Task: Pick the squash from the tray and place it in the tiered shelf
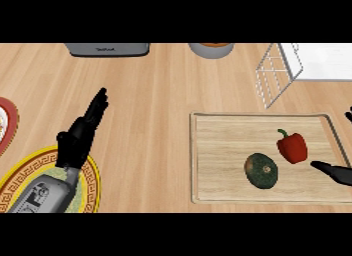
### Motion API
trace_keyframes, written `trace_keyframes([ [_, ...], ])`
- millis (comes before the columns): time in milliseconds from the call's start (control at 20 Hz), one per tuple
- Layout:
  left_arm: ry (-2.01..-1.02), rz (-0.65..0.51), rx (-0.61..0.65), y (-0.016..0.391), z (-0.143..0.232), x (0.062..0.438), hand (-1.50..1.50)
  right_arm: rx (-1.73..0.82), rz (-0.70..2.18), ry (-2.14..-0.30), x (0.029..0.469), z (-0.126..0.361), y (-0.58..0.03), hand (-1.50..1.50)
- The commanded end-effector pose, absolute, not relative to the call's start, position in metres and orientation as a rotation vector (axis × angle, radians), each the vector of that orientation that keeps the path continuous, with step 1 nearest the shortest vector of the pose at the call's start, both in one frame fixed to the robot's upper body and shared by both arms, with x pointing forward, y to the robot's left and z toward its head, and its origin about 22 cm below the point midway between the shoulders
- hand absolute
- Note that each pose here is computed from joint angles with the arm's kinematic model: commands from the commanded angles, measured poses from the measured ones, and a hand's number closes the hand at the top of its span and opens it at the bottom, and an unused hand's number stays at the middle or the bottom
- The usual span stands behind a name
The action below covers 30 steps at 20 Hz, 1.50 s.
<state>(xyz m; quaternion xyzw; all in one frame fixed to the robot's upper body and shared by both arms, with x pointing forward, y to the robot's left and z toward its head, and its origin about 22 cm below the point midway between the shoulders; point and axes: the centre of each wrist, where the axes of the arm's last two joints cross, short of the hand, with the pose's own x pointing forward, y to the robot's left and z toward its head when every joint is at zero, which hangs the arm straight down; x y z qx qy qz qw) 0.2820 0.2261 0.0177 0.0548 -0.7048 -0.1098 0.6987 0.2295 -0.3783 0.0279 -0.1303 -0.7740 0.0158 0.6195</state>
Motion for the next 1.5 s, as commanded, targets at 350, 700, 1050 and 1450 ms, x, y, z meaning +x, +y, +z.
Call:
trace_keyframes([
  [350, -1.563, -0.241, 0.113, 0.218, 0.019, 0.282, 0.00, -0.394, 0.531, -1.584, 0.218, 0.140, -0.349, -1.50],
  [700, -1.578, -0.279, 0.132, 0.227, 0.005, 0.276, 0.00, -0.505, 0.916, -1.329, 0.201, 0.164, -0.317, -1.50],
  [1050, -1.584, -0.264, 0.103, 0.213, 0.019, 0.295, 0.00, -0.584, 0.954, -1.250, 0.200, 0.205, -0.272, -1.50],
  [1450, -1.571, -0.266, 0.111, 0.206, 0.011, 0.285, 0.00, -0.605, 0.908, -1.283, 0.181, 0.197, -0.246, -1.50],
])
